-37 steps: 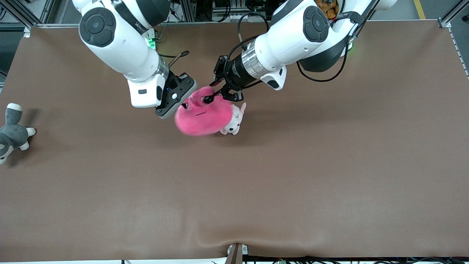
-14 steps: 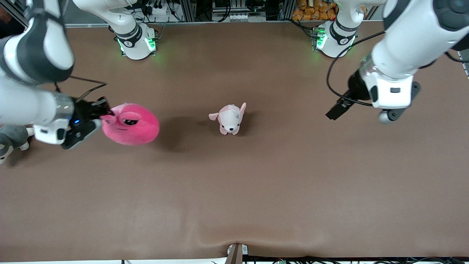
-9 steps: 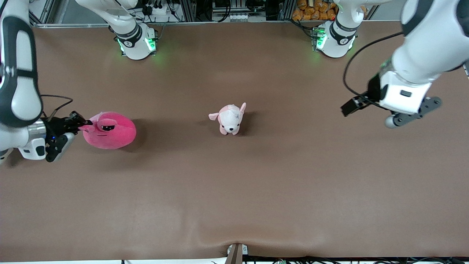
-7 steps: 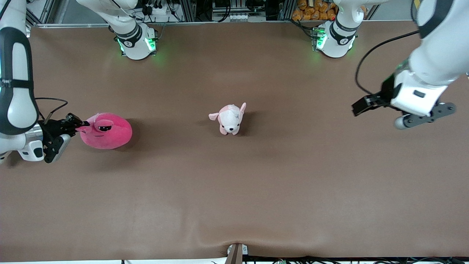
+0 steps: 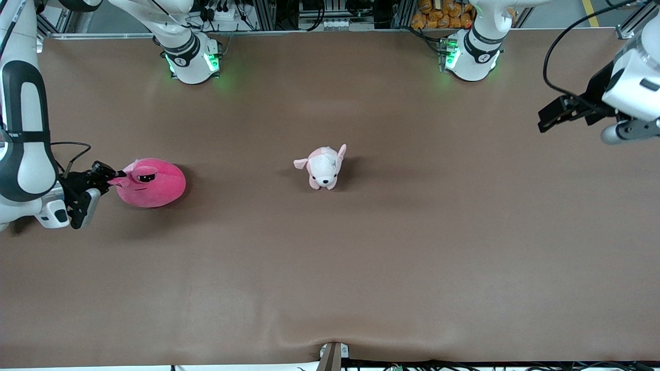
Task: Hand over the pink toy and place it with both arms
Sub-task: 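Lower the plush onto the table and open the right gripper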
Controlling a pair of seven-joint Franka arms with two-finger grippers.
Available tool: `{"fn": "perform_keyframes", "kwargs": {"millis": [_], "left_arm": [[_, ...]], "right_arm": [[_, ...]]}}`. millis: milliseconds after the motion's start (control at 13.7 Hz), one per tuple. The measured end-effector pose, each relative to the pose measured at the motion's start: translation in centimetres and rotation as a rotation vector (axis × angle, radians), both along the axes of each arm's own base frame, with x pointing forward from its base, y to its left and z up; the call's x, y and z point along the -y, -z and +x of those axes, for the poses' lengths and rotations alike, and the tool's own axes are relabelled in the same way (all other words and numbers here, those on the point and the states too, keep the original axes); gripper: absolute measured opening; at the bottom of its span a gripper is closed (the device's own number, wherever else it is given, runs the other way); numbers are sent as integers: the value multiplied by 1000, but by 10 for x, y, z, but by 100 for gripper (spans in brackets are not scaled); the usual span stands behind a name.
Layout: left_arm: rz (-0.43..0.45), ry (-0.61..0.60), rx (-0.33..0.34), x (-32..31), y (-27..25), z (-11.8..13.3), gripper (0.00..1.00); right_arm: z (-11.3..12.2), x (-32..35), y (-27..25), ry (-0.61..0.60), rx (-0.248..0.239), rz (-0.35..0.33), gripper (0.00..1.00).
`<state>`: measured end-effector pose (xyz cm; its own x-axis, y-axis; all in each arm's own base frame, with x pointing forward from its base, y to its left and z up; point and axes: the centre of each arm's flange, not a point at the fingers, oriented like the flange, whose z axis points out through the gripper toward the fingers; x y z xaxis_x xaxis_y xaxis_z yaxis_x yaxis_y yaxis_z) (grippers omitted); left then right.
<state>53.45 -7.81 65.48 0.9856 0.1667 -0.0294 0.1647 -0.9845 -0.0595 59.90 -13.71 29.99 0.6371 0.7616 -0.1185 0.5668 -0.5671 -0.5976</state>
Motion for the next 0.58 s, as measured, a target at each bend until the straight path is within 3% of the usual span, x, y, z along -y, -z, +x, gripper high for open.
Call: {"fn": "perform_keyframes", "kwargs": {"millis": [510,582], "left_arm": [[5,-28,6,-19,-9,-31,100],[5,-31,9,-20,-11,-32,100]], "right_arm": [[16,-19,-37,-42,48,5,98],[20,-28,-48,-58,65,2,100]]}}
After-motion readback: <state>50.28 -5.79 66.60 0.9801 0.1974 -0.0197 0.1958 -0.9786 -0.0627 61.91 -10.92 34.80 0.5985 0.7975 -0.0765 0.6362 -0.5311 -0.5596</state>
